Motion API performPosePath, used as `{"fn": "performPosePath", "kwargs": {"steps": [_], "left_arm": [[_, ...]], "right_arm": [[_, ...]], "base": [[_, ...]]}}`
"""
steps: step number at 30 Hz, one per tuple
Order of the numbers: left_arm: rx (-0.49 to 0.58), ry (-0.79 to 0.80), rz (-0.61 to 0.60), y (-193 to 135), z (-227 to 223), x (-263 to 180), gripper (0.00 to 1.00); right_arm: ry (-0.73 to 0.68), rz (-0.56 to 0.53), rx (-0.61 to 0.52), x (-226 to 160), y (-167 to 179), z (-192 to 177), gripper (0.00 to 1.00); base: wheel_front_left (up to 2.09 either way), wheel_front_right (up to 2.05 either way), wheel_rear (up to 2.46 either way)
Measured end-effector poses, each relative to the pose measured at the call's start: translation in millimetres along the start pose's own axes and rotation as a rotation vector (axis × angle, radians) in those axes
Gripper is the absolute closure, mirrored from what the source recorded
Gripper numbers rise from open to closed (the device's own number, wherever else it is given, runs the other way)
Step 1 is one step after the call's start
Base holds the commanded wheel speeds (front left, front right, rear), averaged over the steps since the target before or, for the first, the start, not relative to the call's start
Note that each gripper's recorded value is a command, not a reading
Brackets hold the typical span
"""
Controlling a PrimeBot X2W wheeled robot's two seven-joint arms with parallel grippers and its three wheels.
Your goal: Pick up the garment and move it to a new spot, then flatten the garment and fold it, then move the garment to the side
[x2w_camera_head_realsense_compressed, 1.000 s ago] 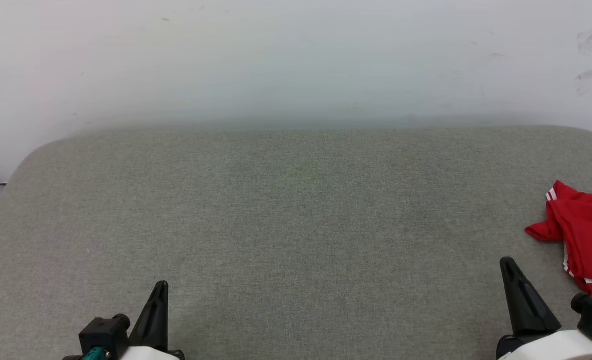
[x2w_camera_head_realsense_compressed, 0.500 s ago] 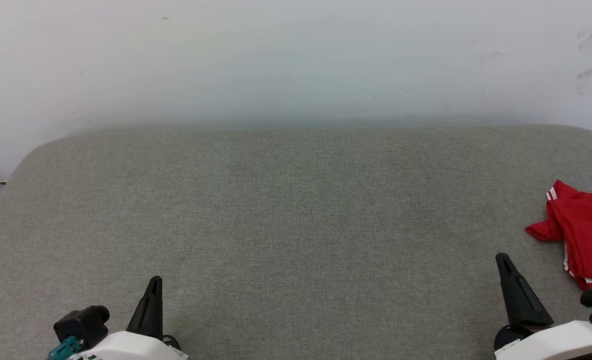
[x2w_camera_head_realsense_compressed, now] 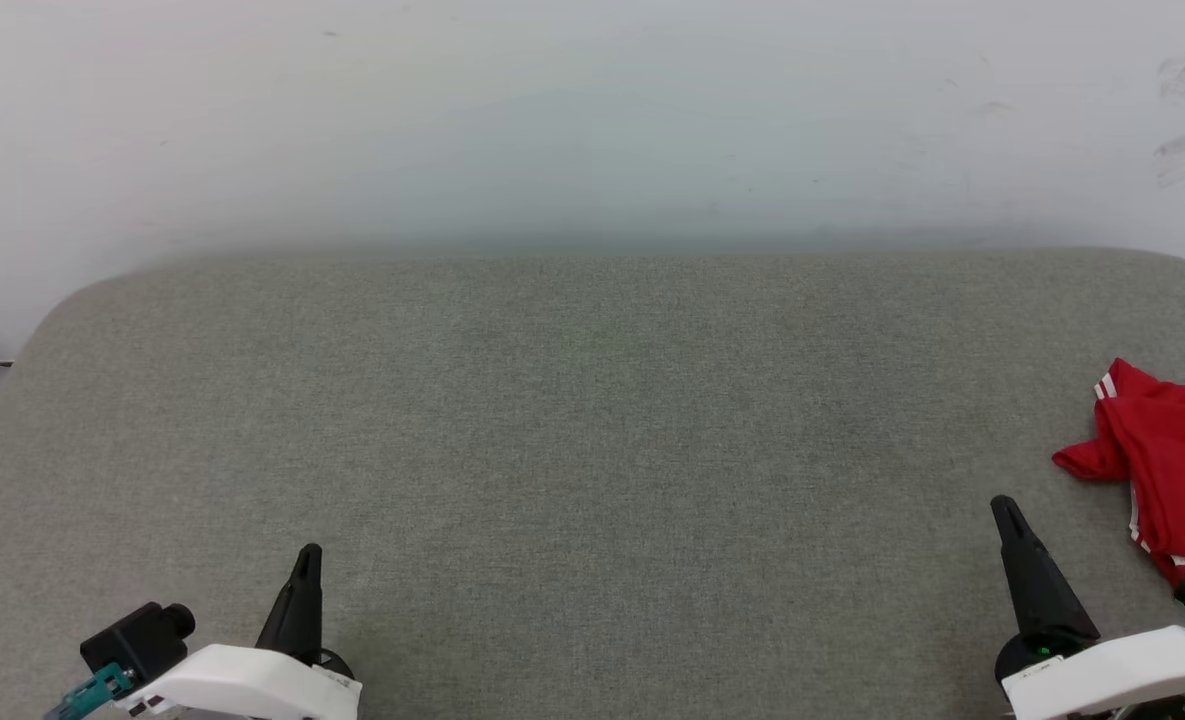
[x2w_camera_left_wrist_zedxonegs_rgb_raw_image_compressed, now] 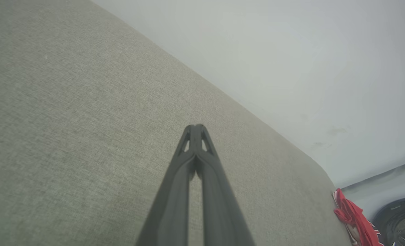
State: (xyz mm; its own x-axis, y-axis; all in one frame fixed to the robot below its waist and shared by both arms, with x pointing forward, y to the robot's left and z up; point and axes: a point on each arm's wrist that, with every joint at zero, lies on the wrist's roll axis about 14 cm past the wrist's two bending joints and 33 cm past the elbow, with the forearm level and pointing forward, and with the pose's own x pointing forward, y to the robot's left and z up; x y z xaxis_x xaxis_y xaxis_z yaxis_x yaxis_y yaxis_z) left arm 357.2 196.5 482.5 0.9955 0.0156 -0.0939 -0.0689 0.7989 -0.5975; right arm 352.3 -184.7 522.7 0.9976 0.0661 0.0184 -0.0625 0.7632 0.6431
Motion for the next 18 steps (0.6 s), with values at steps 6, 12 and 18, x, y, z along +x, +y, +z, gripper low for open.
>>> {"fn": "performPosePath", "kwargs": {"steps": [6,12,18], "left_arm": [[-0.091,0.001,0.006,-0.3,1.7,3.7,1.00],[-0.170,0.010,0.009,0.3,1.1,5.7,1.00],[-0.246,0.009,0.008,0.7,3.4,8.3,1.00]], "right_arm": [[0.000,-0.005,0.081,2.9,-2.6,-1.1,1.00],[-0.001,-0.013,0.159,4.9,-5.6,-2.4,1.00],[-0.003,-0.015,0.232,8.1,-7.1,-2.5,1.00]], "base": [[0.00,0.00,0.00],[0.00,0.00,0.00],[0.00,0.00,0.00]]}}
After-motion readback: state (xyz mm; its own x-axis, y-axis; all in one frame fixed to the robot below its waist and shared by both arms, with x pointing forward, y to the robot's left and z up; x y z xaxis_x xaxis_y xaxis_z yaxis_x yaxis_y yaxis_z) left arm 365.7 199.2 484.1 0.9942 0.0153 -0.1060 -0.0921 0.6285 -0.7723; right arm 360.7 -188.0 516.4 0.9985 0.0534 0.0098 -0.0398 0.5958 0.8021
